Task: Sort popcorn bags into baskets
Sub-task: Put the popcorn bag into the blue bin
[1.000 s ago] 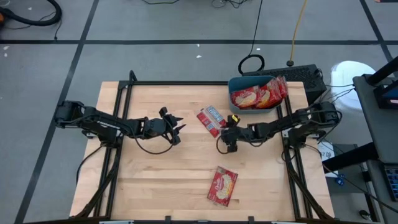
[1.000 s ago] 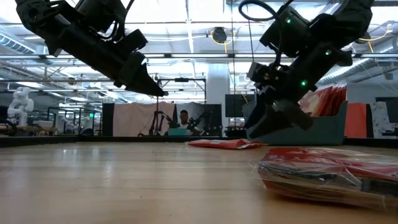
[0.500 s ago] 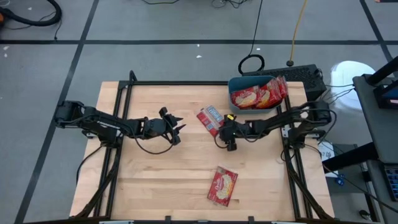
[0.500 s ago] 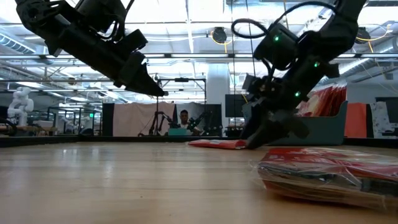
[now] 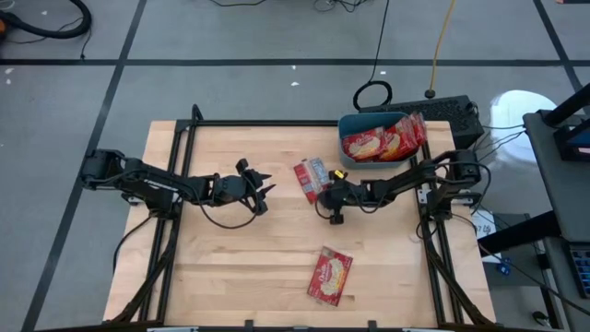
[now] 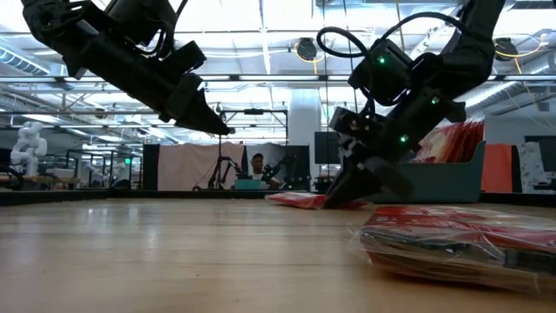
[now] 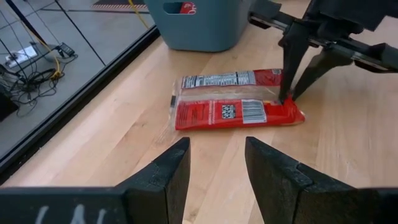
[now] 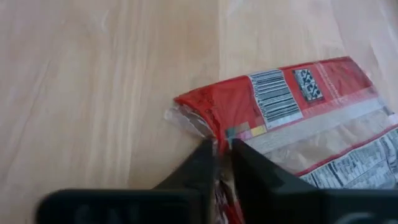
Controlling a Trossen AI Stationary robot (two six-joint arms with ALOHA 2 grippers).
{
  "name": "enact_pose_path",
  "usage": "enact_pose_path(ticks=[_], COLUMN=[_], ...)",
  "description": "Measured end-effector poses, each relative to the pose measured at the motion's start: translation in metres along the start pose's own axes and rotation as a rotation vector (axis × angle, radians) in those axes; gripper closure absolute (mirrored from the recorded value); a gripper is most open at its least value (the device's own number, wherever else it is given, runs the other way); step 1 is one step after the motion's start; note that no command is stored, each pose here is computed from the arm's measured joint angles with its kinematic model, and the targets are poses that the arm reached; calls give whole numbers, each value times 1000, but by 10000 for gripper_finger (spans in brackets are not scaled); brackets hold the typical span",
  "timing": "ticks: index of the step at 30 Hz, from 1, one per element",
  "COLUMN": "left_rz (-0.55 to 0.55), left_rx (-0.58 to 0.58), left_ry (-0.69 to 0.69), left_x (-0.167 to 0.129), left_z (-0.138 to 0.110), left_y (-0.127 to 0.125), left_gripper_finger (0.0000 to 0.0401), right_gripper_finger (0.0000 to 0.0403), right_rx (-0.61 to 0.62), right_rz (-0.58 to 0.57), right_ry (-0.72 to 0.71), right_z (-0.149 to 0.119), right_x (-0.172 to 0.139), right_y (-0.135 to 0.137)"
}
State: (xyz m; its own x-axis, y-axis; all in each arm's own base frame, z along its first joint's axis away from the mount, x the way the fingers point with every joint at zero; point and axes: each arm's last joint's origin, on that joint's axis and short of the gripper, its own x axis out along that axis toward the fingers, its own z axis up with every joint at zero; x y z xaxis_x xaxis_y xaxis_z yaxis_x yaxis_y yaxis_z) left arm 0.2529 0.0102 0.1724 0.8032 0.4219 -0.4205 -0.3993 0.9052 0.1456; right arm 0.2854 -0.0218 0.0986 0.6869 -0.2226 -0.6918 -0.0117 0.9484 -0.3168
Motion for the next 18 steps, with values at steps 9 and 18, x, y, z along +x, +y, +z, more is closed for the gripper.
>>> enact_pose_path(ticks=[9, 18], left_rz=[-16, -90], left_rx=[32, 180], left_ry=[-2, -21], left_x=[-2, -11], left_z=[0, -1], left_y=[-4, -23], left_gripper_finger=[244, 224], right_gripper_finger=[399, 402], right_rx=[122, 213], right_rz=[14, -17], right_ry=[-171, -332], right_z=[19, 36], right_x=[-5, -12], right_y=[12, 22])
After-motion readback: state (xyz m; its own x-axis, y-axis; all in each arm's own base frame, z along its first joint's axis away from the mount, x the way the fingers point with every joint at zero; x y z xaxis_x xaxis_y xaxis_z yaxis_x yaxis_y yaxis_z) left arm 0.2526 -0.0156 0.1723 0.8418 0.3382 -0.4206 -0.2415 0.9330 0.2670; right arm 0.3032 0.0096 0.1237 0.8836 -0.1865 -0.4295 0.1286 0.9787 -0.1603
